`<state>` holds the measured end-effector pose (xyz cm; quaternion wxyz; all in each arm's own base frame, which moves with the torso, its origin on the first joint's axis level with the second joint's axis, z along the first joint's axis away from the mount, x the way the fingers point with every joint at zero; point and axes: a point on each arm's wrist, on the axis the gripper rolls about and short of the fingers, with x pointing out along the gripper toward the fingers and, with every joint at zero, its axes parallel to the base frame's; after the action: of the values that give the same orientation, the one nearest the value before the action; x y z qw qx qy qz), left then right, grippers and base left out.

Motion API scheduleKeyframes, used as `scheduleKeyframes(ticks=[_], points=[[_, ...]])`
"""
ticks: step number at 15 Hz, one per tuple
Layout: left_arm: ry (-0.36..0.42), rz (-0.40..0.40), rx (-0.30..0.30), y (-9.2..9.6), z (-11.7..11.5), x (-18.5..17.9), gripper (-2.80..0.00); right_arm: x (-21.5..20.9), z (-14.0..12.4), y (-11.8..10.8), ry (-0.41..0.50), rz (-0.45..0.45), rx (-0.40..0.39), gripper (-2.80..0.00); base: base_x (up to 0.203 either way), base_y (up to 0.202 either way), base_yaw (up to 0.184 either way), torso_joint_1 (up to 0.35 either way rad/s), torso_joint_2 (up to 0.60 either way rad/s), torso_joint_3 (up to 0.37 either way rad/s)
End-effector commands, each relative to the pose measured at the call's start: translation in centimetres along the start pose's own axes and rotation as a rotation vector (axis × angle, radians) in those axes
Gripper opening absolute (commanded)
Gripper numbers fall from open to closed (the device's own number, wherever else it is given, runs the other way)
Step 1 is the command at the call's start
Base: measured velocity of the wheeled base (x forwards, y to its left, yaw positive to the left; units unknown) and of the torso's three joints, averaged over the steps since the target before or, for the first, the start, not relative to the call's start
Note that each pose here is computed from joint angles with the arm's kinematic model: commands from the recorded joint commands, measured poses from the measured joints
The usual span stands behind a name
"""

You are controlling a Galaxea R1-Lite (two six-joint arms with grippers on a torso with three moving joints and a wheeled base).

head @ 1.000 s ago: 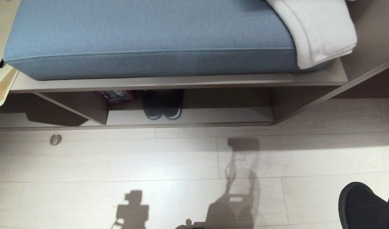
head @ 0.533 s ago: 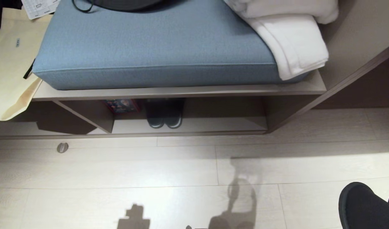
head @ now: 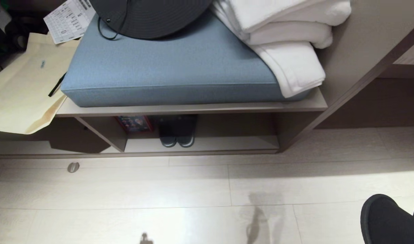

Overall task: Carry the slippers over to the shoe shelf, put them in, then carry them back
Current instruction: Place the slippers on the floor

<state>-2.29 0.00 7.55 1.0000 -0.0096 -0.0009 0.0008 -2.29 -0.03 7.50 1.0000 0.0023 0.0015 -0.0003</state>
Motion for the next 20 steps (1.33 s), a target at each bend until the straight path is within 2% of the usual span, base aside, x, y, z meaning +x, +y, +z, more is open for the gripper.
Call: scheduleKeyframes(ticks=[1, 20], points=[[0.001, 0.0, -0.001, 0.0, -0.03, 0.02, -2.8, 0.0, 0.0, 0.0, 0.0, 0.0, 0.0, -2.8, 0.0, 0.0, 0.0, 0.002, 0.0, 0.202], [0.002, 0.001, -0.001, 0.0, -0.03, 0.02, -2.8, 0.0, 0.0, 0.0, 0.0, 0.001, 0.0, -2.8, 0.0, 0.0, 0.0, 0.002, 0.0, 0.202]])
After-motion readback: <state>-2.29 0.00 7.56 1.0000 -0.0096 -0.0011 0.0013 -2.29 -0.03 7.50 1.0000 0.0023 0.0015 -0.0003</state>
